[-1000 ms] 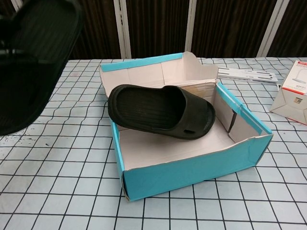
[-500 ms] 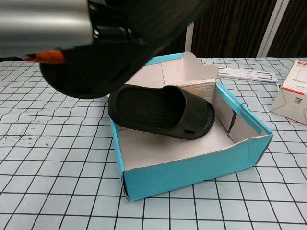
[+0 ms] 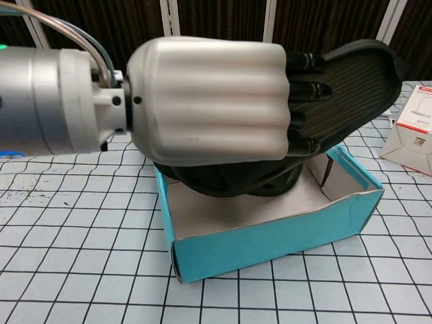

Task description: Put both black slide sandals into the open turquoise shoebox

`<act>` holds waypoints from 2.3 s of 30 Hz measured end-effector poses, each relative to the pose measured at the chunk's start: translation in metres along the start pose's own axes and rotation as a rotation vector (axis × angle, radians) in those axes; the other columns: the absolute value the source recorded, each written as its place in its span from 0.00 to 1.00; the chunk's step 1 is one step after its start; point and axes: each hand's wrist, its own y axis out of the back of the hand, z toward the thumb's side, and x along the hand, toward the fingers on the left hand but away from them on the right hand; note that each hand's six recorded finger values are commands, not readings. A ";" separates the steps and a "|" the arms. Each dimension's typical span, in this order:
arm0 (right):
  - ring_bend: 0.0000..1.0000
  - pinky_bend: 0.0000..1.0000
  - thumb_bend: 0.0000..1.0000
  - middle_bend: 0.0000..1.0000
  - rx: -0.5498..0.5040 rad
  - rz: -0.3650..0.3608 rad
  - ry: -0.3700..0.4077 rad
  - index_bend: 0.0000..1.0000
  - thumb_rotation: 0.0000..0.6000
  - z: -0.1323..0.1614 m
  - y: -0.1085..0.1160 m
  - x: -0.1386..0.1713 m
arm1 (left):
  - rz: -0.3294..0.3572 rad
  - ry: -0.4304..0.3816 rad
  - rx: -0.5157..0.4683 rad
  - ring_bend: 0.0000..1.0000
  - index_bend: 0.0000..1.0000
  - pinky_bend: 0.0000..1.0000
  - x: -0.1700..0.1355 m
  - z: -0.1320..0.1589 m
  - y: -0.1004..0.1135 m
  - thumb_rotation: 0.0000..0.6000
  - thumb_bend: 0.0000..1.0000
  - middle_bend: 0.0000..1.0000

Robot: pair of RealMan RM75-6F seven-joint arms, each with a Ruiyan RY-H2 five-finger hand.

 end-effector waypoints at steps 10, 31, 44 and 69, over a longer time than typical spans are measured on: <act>0.25 0.21 0.23 0.21 -0.003 0.003 0.001 0.24 1.00 0.000 0.000 0.000 | -0.072 -0.039 0.001 0.10 0.41 0.11 0.020 0.024 -0.010 1.00 0.56 0.49; 0.25 0.21 0.23 0.21 -0.005 0.004 -0.008 0.24 1.00 -0.002 0.000 0.000 | -0.164 -0.142 -0.007 0.10 0.38 0.11 0.027 0.064 -0.029 1.00 0.56 0.50; 0.25 0.21 0.23 0.21 -0.007 0.006 -0.012 0.24 1.00 -0.003 0.000 0.000 | -0.203 -0.182 -0.099 0.10 0.37 0.11 0.027 0.081 -0.035 1.00 0.56 0.51; 0.25 0.21 0.23 0.21 0.001 0.017 -0.018 0.24 1.00 -0.002 -0.003 -0.001 | -0.262 -0.181 -0.118 0.04 0.10 0.11 0.010 0.083 -0.051 0.96 0.40 0.23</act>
